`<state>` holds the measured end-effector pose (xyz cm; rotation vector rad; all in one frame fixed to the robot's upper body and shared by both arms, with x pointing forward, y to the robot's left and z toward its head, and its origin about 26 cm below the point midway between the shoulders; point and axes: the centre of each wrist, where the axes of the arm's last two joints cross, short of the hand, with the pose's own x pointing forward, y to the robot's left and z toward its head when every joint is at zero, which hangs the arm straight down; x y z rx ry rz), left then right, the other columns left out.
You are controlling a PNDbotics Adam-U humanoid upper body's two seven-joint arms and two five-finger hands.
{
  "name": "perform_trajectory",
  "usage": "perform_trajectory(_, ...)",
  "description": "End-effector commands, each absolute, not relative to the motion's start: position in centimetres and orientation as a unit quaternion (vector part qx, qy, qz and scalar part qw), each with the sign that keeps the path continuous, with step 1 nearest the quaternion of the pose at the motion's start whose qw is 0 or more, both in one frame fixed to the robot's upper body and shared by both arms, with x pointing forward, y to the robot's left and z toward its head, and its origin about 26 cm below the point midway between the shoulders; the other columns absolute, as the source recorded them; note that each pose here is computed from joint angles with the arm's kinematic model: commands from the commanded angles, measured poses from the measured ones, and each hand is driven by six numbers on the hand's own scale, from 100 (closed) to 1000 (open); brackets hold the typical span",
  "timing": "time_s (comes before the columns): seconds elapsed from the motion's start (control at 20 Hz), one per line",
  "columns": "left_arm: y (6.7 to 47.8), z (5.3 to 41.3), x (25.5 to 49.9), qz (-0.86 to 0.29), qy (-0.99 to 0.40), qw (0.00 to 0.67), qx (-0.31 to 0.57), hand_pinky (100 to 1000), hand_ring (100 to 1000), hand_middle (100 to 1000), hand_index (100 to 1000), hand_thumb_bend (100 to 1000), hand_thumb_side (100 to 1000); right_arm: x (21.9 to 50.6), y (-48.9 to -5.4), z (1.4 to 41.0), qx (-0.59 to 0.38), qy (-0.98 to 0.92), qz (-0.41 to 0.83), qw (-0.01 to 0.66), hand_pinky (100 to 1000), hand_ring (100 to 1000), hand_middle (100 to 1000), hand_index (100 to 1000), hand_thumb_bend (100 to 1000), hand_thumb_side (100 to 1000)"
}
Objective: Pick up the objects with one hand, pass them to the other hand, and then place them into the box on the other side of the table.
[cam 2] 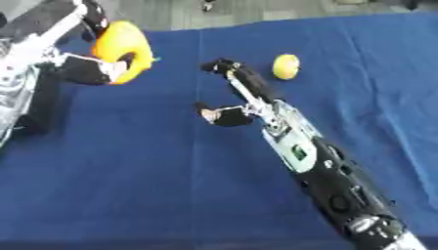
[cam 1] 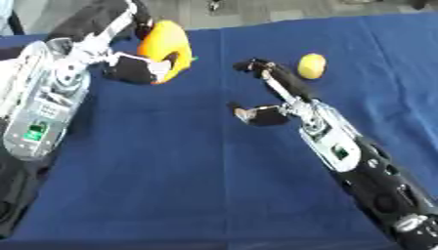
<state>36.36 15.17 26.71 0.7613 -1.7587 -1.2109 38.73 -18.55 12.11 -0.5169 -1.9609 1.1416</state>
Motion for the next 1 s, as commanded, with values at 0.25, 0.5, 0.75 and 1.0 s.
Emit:
perform_trajectory(0.25,19.6,29.3,36.9,-0.417,-0.708,0.46,0.337,617,613,499,318,190,254,38.8,-19.6,13.2,-0.209,-0.779,0.437,0.398,787,835,782,852,302,288)
perform_trajectory(0.5,22.3,29.9,37.4,-0.388,-0.695,0.48,0.369,618,614,501,319,184,259,38.7,-19.8,14.3,-0.213,-0.794,0.416,0.389,784,831,779,849,297,259)
perform_trajectory(0.75,24.2,29.6,38.1,-0.365,-0.684,0.501,0.385,619,615,501,319,181,264,38.4,-19.9,15.2,-0.213,-0.805,0.401,0.382,783,829,777,848,296,251)
perform_trajectory(1.0,26.0,29.2,38.5,-0.346,-0.666,0.518,0.41,619,615,501,319,188,259,38.3,-20.0,15.9,-0.214,-0.812,0.393,0.375,783,828,776,846,296,232)
